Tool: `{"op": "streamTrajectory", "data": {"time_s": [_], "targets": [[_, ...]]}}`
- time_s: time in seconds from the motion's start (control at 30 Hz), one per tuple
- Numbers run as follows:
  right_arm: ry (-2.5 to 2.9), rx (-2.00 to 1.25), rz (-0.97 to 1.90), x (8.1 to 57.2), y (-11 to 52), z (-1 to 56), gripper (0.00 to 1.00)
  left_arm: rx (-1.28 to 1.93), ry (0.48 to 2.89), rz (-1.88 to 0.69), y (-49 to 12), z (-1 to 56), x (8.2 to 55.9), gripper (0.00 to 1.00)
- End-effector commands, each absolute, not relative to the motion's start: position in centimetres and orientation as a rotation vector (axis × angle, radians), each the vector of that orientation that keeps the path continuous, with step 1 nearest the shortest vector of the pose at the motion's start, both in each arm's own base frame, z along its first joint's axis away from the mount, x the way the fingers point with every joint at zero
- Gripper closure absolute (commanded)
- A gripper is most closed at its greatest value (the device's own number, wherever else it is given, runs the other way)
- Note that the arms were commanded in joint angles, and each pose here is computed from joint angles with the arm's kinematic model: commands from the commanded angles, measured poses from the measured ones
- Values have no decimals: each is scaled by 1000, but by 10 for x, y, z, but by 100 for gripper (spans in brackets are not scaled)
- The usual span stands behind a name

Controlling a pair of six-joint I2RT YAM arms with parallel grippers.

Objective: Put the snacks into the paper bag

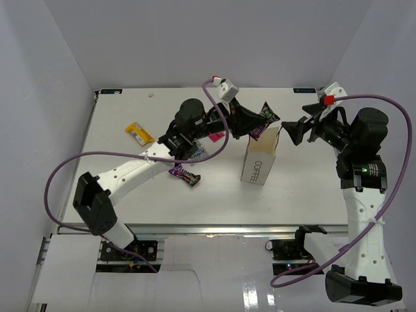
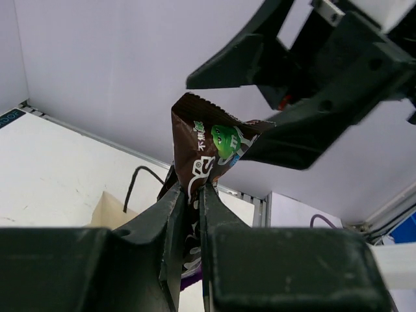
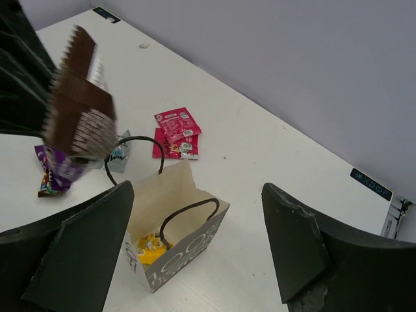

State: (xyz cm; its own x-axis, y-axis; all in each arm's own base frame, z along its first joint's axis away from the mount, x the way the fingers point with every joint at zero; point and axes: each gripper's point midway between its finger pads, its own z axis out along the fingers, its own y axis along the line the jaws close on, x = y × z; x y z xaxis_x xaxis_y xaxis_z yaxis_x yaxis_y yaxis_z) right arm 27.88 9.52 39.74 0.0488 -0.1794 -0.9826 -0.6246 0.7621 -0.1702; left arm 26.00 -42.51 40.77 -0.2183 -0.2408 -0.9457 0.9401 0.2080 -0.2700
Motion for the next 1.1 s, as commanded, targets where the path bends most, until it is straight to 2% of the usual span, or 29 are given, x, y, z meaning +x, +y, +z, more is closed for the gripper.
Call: {"op": "streamTrajectory", "data": {"time_s": [0.0,0.27,0.73,1.07], "targets": [[1446,-614,328,278,87,427,15,715,1254,-1338,-441,432,267,82],[1443,-584,317,274,84,431,14,669,1299,-1290,-466,404,296,80],[1439,-590,340,272,87,430,14,694,1401,-1287,-481,354,305,71],[1448,-592,347,271,88,425,14,676,1407,-1280,-479,354,306,49]]}}
